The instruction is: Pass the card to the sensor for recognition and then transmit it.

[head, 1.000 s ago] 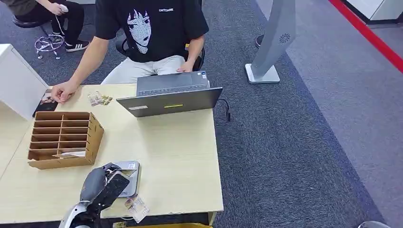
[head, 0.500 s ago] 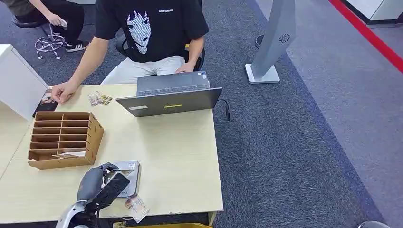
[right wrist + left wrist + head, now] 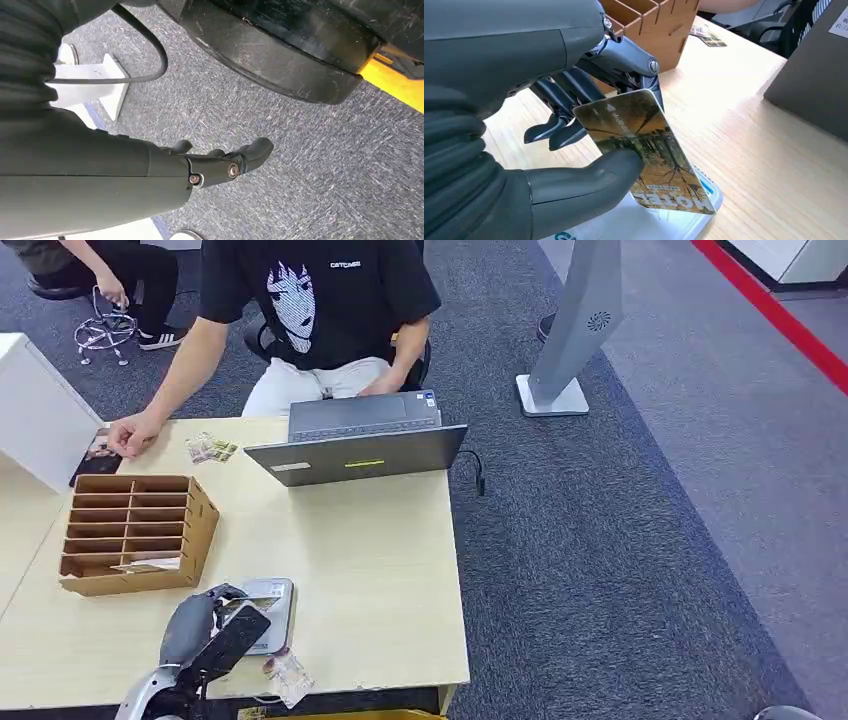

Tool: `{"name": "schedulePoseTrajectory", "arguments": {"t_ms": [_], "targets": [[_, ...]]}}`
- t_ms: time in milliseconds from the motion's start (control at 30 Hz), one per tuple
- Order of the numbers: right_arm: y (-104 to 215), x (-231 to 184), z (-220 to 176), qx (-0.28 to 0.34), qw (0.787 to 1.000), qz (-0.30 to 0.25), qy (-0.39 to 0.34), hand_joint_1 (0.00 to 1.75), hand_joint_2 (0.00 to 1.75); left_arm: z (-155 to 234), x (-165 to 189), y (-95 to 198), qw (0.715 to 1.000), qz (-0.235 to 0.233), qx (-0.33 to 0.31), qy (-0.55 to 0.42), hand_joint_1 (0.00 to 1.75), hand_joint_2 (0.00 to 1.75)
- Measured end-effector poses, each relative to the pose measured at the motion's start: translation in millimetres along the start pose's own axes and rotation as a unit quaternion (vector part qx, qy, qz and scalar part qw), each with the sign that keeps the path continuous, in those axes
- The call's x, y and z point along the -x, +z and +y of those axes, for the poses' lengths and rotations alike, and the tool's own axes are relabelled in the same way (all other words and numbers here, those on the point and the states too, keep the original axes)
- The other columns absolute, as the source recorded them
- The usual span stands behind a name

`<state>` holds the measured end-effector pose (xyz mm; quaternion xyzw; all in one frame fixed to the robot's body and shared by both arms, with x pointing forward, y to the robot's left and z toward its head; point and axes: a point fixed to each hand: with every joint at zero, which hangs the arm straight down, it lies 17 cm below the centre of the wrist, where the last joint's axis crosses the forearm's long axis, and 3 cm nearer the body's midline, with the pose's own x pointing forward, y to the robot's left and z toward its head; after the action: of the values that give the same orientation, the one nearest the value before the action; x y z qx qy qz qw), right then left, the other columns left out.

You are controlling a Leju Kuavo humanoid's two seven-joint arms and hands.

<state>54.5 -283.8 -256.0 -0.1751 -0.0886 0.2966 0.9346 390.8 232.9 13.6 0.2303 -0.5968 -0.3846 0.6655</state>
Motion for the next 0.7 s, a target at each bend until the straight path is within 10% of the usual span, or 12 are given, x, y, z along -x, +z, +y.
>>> {"name": "schedulePoseTrajectory", "arguments": {"t_ms": [700], "targets": [[11.4, 12.3, -2.7, 0.005, 0.999, 0.030, -0.037, 0.00, 1.75, 26.3, 55.9, 34.5, 0.997, 0.067, -0.040, 0.007, 1.75, 1.75]]}}
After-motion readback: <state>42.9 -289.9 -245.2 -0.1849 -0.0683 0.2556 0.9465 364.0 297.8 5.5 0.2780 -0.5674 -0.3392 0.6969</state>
